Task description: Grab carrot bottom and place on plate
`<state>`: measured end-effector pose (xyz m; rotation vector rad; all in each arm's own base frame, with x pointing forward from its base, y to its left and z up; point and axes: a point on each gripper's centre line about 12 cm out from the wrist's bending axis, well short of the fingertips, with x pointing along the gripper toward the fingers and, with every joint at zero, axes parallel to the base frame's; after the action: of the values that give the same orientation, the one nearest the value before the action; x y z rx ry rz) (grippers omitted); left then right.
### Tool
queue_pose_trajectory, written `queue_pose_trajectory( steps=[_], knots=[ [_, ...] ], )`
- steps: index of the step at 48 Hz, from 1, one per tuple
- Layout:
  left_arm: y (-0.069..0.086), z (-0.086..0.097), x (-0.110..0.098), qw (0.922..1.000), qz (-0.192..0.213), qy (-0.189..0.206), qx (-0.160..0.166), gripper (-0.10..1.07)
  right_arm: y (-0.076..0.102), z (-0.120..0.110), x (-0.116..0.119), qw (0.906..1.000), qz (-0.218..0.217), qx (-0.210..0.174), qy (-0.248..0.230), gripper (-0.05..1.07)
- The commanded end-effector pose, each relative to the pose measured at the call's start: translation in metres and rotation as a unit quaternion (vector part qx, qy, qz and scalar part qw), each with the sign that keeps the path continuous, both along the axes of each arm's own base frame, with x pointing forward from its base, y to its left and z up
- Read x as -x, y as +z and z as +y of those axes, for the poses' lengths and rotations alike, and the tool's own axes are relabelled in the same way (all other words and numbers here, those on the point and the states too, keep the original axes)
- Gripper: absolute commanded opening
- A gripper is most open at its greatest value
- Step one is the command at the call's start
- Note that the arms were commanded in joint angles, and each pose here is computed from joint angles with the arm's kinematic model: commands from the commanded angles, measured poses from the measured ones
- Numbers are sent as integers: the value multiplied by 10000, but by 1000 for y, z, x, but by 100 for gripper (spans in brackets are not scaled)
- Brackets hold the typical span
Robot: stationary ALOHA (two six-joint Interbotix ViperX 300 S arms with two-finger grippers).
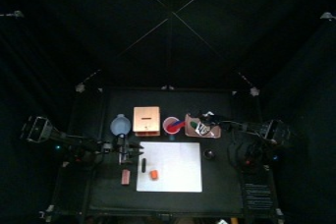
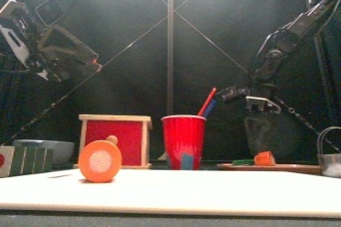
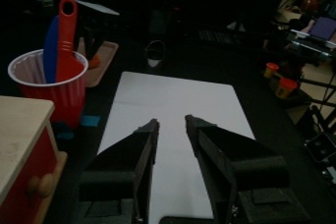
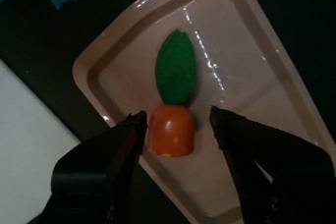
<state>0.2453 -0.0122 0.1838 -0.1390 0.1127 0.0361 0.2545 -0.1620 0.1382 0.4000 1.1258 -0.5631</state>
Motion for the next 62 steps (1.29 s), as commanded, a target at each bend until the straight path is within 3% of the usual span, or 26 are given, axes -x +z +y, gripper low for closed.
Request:
queue_pose_trajectory(
  steps=[1,7,14,24,35,46,55,62],
  knots=[
    [4,2,-2,10000,-68,40,-2,72,15,-2,-1,9996,-236,144,-12,88],
    [5,2,-3,10000,-84,41,7,72,25,5,-6,9990,-448,62,-57,88],
    [6,2,-4,9999,-107,49,9,72,41,44,-31,9948,-950,-308,204,88],
    [5,3,-3,9999,-96,87,40,72,52,120,-69,9815,-1389,-1043,809,88],
    [6,3,-4,9999,-109,110,62,72,57,170,-93,9672,-1998,-1411,687,88],
    [7,5,-4,9997,-121,173,98,72,50,196,-131,9624,-2182,-1533,518,88],
    [4,25,2,9956,-89,813,447,72,54,220,-174,9590,-2321,-1494,635,89],
    [1,31,7,9934,-59,1004,547,72,41,229,-196,9626,-2194,-1502,520,89]
  ],
)
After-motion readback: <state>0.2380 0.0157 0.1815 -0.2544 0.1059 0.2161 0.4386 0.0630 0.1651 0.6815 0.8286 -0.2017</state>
